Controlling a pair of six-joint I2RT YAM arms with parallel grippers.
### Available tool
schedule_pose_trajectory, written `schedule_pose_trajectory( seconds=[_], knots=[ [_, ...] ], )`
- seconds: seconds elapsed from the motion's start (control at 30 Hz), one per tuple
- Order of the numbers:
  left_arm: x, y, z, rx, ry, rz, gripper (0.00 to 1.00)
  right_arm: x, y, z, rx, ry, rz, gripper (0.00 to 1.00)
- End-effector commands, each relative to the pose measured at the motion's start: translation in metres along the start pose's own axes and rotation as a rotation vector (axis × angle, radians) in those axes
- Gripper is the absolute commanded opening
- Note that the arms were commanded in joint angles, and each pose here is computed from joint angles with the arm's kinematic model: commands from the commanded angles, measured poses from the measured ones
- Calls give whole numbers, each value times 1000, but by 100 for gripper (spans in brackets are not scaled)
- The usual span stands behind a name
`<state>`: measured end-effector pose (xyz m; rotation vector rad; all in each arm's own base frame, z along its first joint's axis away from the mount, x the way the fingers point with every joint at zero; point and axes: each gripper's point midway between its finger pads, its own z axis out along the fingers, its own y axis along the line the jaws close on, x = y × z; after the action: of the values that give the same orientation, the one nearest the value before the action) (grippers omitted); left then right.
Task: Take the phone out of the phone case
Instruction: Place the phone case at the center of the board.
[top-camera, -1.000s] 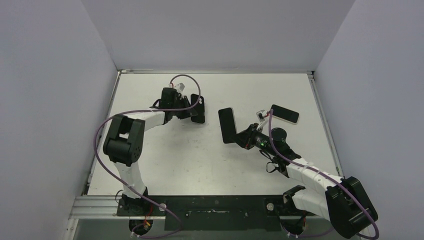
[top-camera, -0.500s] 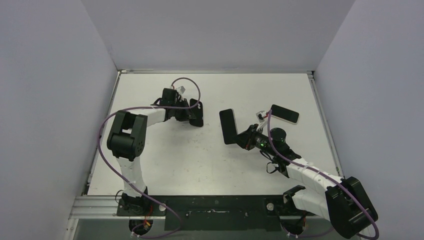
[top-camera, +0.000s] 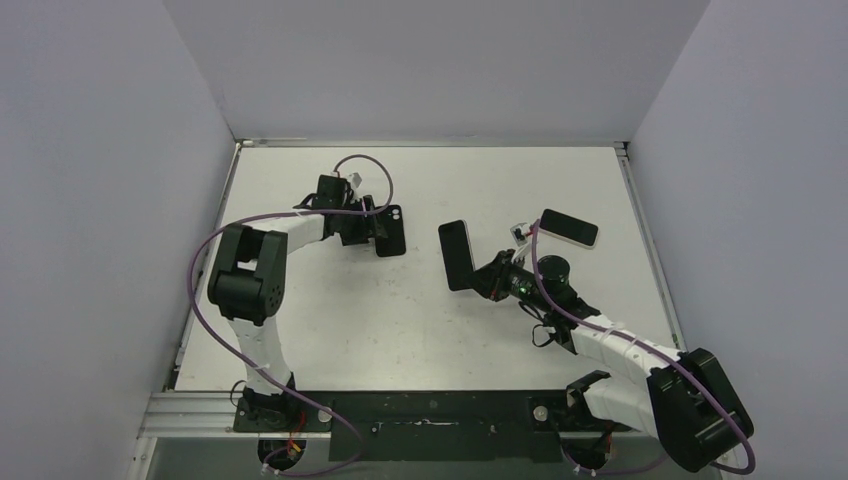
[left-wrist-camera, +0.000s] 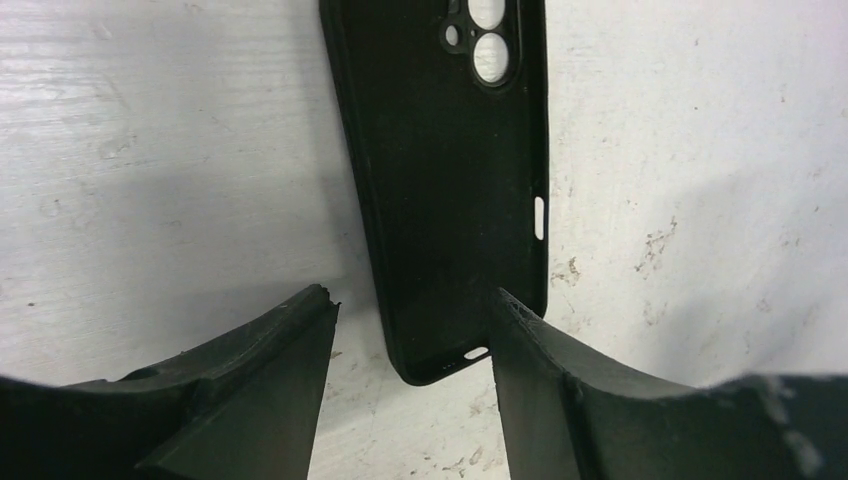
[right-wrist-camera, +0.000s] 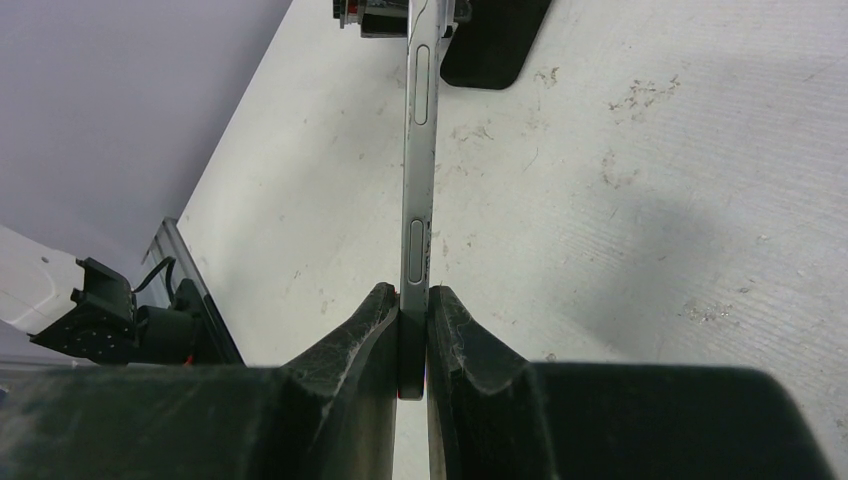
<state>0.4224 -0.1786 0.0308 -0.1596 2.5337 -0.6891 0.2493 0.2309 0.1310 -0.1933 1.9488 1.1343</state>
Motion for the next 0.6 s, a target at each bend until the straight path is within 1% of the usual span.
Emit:
schedule_pose_trajectory(
  seconds=[0.0,0.17,0.27,0.33,0.37,0.43,0.57],
  knots=[
    [-23,-1,-15,-47,-64,47,56,-29,11,4,-39,-98,-54,0],
    [-16,0,-10,-85,-60,68,56,-32,6,10,-21,-110,-31,0],
    [-13,2,-20,-139,-91,77,58,-35,4,19,-20,-106,-12,0],
    [-12,1,-32,-172,-119,76,61,-38,1,27,-19,-100,1,0],
    [-15,-3,-44,-175,-143,79,63,-38,0,31,-17,-94,8,0],
    [-12,-11,-63,-164,-155,85,67,-40,-4,40,-10,-84,23,0],
    [-17,-43,-110,-46,-237,76,75,-44,-10,62,-19,-61,69,0]
  ],
)
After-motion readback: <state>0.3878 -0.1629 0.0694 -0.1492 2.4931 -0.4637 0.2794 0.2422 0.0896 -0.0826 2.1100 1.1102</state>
